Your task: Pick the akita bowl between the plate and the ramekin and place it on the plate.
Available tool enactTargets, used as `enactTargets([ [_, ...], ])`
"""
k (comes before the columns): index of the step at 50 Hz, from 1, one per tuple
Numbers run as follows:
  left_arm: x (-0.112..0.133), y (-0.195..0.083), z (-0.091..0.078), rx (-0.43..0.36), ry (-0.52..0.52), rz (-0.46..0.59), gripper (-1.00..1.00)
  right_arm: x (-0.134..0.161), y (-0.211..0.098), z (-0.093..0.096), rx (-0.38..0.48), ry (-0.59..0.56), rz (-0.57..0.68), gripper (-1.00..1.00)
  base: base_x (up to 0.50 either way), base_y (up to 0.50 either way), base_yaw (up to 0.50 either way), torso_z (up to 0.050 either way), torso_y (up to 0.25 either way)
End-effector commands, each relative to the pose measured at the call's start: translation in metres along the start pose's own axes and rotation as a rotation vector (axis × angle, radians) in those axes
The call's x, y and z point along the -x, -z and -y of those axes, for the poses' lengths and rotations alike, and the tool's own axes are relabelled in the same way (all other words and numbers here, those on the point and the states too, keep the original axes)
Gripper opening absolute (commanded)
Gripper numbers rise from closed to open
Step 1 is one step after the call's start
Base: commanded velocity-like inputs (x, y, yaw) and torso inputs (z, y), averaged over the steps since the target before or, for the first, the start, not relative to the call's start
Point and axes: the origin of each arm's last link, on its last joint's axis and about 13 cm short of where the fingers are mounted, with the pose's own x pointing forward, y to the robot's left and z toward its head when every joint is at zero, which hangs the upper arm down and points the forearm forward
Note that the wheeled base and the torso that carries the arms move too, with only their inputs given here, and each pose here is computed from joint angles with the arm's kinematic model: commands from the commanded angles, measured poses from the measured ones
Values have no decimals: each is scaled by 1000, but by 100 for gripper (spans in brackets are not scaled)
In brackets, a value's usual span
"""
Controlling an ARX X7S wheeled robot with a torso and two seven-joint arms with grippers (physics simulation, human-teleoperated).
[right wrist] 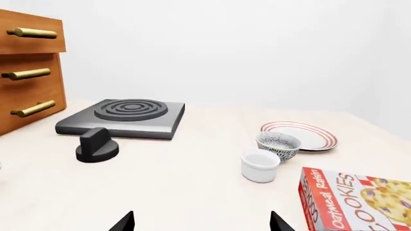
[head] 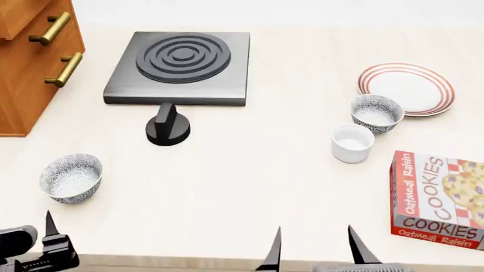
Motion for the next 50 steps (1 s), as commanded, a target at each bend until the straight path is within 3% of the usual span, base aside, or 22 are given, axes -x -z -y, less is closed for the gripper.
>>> enactTargets([
  [1, -15, -7, -17, 43, -79, 2, 100, -7, -33, 4, 37, -21, 65, 100, 0, 0, 0, 0, 0],
  [23, -24, -7, -35, 64, -184, -4, 100, -22, -83, 9, 98, -62, 190, 100, 0, 0, 0, 0, 0],
  [28, -27, -8, -37, 71, -207, 9, 100, -22, -87, 9, 143, -58, 213, 100, 0, 0, 0, 0, 0],
  [50, -21, -6, -35, 66, -188, 15, 100, -16, -86, 10, 129, -92, 255, 100, 0, 0, 0, 0, 0],
])
